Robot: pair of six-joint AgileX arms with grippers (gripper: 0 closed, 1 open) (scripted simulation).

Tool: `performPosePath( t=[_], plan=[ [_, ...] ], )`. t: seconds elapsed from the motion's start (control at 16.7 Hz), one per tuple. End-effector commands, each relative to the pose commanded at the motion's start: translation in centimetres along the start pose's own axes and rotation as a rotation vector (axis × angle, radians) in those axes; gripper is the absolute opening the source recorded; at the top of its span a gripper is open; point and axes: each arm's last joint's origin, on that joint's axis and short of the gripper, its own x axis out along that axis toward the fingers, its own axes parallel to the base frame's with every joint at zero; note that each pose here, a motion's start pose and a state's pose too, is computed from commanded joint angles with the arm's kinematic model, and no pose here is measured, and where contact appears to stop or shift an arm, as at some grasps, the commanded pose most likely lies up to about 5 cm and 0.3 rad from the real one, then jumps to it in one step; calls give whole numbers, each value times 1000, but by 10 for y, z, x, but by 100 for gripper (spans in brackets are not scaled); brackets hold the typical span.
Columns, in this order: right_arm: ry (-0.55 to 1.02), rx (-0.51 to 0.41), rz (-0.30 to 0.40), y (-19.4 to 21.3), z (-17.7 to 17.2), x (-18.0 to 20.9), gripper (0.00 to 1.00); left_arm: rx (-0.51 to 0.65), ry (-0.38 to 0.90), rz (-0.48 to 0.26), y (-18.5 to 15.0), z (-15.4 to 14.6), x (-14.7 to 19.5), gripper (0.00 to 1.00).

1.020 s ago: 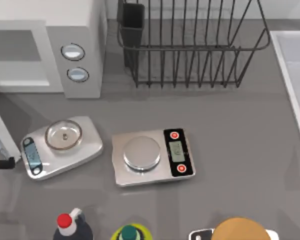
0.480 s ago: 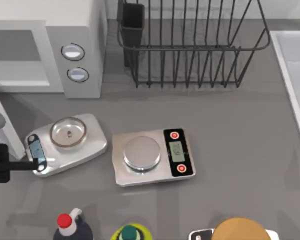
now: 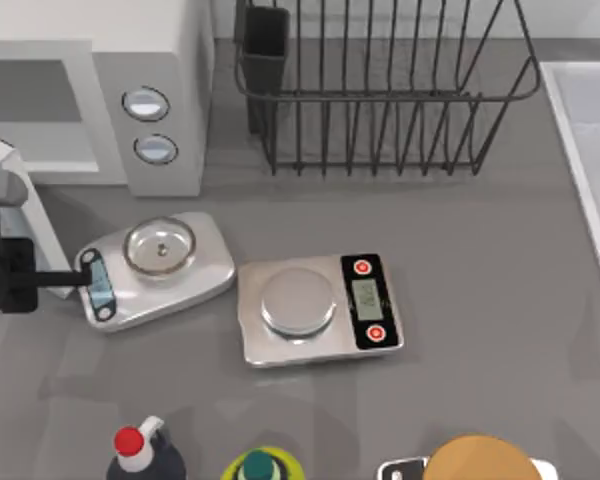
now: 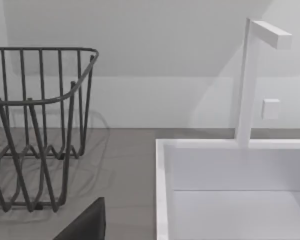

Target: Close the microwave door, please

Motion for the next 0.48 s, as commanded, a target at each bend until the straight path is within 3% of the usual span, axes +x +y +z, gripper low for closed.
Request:
performPosePath(
  t=[0.24, 0.48],
  plan=[
    [0, 0, 0, 0, 0, 0, 100, -1, 2, 1, 1, 23, 36, 0],
    [0, 0, 0, 0, 0, 0, 100, 1, 13, 2, 1, 27, 51, 0]
  ],
)
